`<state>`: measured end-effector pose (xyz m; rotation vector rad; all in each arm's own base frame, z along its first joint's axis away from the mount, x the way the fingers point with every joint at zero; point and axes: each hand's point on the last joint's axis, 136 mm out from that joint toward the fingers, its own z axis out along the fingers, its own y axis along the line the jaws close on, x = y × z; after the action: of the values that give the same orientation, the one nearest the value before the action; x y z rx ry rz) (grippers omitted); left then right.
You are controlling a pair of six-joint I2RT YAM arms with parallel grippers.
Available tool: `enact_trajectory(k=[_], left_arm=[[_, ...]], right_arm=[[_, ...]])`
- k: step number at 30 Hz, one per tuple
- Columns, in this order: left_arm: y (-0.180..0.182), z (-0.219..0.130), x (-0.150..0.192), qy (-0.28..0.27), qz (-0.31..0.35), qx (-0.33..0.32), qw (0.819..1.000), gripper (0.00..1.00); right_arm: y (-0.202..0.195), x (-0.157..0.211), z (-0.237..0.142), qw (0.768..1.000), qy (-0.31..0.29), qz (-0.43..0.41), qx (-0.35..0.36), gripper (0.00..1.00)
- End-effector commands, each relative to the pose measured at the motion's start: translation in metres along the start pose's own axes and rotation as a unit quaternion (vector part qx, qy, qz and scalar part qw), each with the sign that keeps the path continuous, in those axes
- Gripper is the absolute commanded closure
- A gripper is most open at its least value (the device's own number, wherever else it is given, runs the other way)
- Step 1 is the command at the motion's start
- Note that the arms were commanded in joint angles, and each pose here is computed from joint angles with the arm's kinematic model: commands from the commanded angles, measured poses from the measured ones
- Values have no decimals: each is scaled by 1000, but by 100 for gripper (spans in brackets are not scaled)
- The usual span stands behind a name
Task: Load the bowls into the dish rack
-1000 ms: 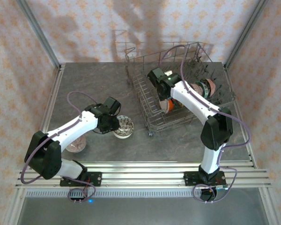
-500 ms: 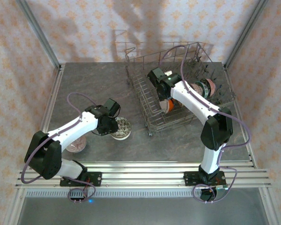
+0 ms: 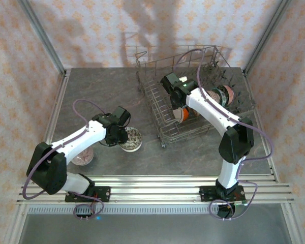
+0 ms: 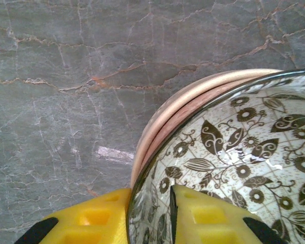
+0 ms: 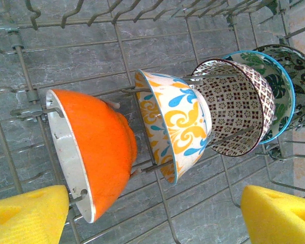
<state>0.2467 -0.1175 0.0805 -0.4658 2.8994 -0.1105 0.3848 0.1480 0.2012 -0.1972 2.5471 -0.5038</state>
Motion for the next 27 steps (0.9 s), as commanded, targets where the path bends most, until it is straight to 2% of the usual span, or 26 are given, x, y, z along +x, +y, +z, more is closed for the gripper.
enact_trajectory(k=[1, 16, 27], left_arm=[[3, -10, -9, -16, 6, -7, 1000, 78], [-1, -19, -13, -23, 10, 0, 1000, 100], [-7, -27, -15, -20, 6, 30, 999, 100]], right_arm=[[-7, -3, -10, 1000, -13, 13, 2, 13], [-7, -10, -11, 1000, -18, 12, 4, 13], [-11, -20, -20, 999, -31, 16, 3, 12]])
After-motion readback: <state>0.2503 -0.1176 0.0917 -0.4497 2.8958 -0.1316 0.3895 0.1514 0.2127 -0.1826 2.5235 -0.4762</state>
